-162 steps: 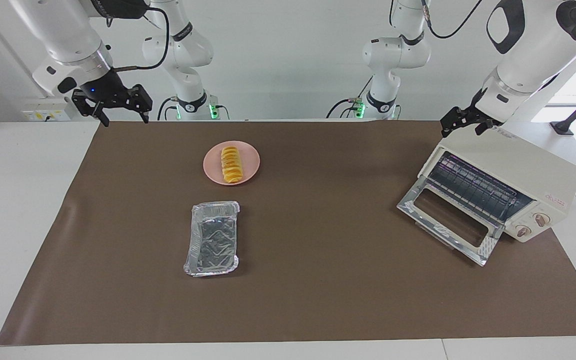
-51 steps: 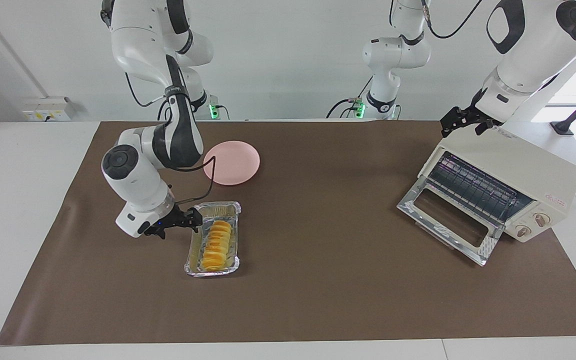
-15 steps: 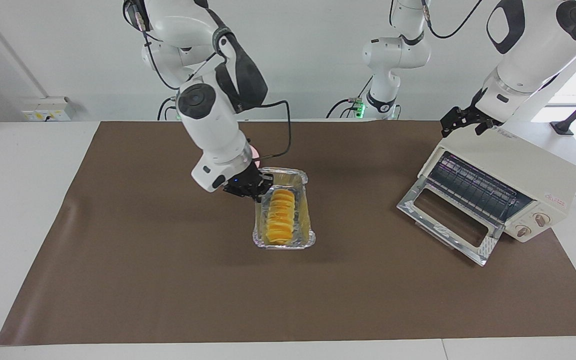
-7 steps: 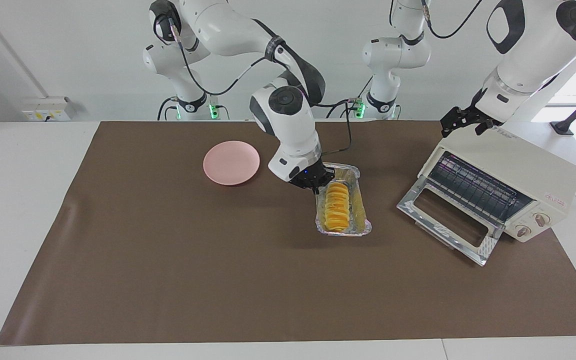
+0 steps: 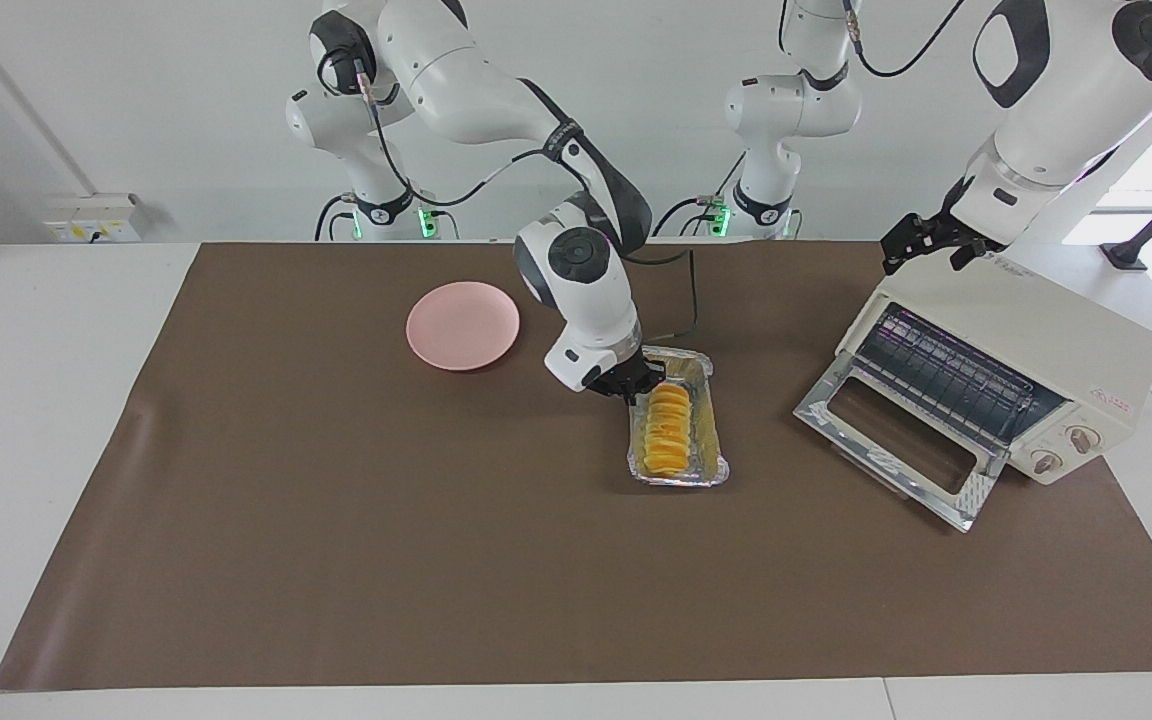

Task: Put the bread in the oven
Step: 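Slide the foil tray with the right gripper toward the toaster oven, then release the tray with the right gripper while the left gripper reaches it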

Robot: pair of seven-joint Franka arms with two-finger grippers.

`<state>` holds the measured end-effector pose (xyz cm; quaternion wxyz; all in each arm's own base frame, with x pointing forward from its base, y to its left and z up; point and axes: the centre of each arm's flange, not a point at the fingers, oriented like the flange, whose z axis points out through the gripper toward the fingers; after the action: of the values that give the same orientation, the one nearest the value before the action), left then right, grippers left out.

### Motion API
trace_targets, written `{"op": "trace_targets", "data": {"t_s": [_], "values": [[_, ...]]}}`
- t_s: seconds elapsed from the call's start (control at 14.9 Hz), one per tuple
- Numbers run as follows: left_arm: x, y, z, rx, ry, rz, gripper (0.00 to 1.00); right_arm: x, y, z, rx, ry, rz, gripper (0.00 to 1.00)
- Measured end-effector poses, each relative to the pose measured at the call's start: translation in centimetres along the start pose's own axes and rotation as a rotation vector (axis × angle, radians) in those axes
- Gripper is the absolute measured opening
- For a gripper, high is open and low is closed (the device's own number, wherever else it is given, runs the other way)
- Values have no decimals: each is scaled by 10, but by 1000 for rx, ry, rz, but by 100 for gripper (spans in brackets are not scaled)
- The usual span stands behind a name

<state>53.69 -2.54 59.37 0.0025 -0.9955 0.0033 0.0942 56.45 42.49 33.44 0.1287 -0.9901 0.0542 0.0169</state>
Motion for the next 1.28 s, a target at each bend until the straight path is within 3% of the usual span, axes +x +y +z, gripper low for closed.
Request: {"op": "trace_targets", "data": {"t_s": [0.34,0.67,0.74,0.87,1.01,1.28], "values": [[0,0,0,0,0,0,100,-10,4,8,0,9,-4,2],[0,1,0,0,0,2,100,-11,0,-6,8,11,11,46],[0,2,0,1,0,3,100,-11,-3,-15,8,4,23,61],[0,2,0,1,0,5,100,-4,-7,-51,15,-1,51,81],[0,3,0,1,3,7,100,14,13,-115,37,26,93,99],[6,35,-5,-26,70,60,100,52,125,-250,48,77,101,100]]}}
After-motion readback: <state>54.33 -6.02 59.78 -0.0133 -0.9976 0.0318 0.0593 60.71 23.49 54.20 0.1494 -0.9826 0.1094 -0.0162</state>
